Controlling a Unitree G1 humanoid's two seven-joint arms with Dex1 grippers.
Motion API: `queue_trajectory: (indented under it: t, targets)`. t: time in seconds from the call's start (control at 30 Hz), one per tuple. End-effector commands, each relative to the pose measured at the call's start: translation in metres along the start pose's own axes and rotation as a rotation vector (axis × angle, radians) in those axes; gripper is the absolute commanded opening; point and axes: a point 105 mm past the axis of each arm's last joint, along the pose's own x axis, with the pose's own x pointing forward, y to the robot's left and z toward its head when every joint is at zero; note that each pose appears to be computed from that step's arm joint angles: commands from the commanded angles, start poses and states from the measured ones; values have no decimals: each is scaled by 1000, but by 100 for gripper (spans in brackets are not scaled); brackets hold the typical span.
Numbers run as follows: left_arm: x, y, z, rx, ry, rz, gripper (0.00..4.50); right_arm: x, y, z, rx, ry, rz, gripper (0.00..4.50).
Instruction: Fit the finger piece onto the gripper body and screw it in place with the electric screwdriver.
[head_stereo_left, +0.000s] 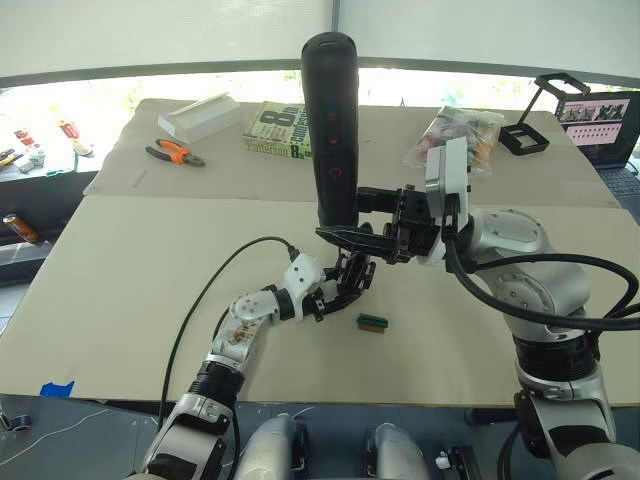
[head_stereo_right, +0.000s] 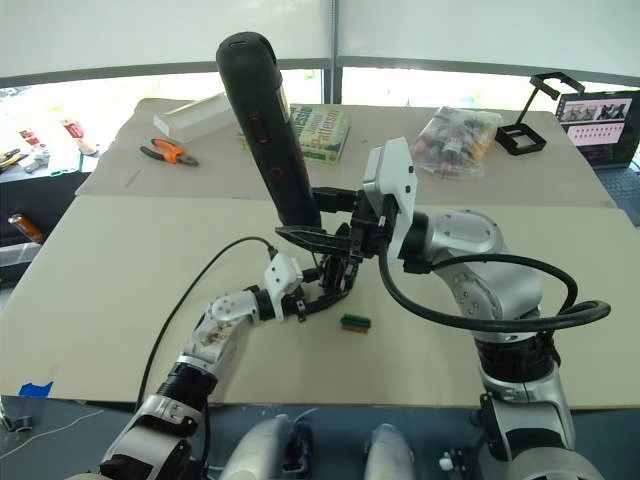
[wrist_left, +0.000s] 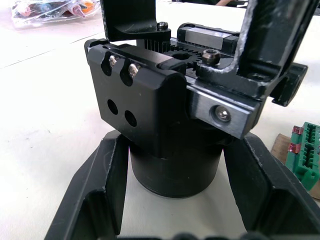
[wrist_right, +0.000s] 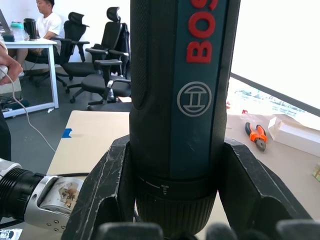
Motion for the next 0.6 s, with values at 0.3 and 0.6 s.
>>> queue_trajectory:
  t: [0.3, 0.6]
  targets:
    - [1, -13, -24, -58, 79, -37, 228, -1, 1, 17, -63, -38, 0, 191]
    - [1, -14, -24, -60, 79, -35, 228, -1, 1, 11, -55, -29, -5, 191]
